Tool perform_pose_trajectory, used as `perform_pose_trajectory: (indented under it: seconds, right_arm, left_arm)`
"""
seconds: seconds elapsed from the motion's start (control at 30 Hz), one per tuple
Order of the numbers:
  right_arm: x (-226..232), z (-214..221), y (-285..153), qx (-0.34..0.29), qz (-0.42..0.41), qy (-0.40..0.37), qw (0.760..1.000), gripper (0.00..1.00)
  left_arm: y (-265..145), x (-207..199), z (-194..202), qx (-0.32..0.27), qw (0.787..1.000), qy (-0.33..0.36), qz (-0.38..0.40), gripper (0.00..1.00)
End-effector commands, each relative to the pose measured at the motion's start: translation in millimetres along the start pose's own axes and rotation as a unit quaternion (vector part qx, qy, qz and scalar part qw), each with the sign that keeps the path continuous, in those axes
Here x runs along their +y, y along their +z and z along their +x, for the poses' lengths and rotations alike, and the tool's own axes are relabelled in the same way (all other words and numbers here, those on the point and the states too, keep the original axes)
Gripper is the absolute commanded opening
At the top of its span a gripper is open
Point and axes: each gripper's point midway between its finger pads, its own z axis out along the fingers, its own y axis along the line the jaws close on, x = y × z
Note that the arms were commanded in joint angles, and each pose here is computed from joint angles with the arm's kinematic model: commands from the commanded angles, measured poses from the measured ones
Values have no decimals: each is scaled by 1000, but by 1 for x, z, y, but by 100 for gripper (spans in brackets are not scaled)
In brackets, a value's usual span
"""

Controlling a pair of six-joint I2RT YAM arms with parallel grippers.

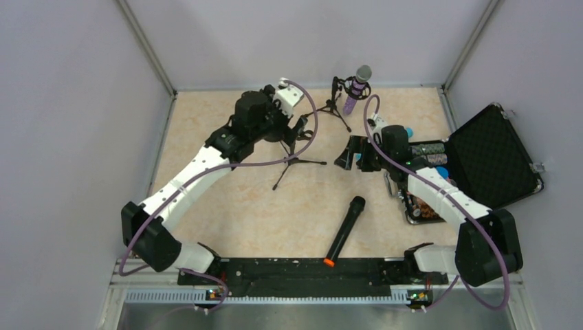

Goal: Attach the microphones to the stand

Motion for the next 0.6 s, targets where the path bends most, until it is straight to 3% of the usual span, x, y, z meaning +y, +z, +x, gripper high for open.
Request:
perform_pose_trajectory:
  seconds: [0.0,0.37,0.57]
  right_arm:
    - [8,-11,-6,-19,-8,15,1000,99]
    - [10,12,1,37,-28,33,998,99]
    - [13,13,-10,30,-27,23,999,99]
  left_arm:
    - [0,-1,12,-11,998,-51,47,99]
    - [19,-29,64,42,987,-30,155,97]
    - [36,-38,88,61,981,-26,180,91]
